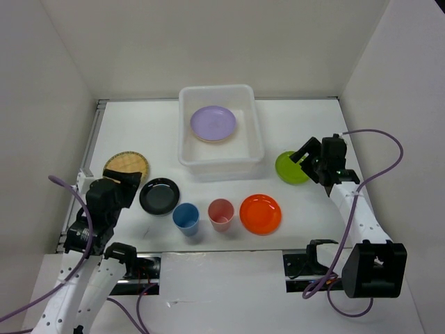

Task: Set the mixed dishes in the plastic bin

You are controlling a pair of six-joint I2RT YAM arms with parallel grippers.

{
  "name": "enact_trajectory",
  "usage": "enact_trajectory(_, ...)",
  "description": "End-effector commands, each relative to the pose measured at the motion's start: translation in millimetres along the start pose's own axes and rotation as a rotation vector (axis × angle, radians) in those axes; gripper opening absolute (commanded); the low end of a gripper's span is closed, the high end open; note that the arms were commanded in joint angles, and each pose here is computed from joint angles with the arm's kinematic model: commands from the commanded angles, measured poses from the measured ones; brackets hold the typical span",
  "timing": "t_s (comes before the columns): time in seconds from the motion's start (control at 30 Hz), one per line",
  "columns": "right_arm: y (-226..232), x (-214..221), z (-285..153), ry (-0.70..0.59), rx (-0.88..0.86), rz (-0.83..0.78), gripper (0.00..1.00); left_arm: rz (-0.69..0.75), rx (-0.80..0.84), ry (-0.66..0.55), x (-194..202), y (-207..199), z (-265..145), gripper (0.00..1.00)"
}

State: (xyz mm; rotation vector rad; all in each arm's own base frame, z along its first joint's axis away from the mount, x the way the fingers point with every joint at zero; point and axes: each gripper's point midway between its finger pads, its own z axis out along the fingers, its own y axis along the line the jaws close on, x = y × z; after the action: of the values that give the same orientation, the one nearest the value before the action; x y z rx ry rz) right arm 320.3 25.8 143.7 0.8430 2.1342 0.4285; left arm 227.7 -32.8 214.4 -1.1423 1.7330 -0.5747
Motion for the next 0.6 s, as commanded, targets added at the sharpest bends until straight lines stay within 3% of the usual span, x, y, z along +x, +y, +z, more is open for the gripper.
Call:
enact_trajectory(0.0,19,0,-5,0.005,-0.072,-0.033,0.83,-0.137,0.044,-0.068,-10,-5,4,0.67)
enact_trajectory(0.57,41,9,-9,0.032,-0.155,-0.086,0.83,-0.294,-0.025,-0.101,-12,19,68,0.63)
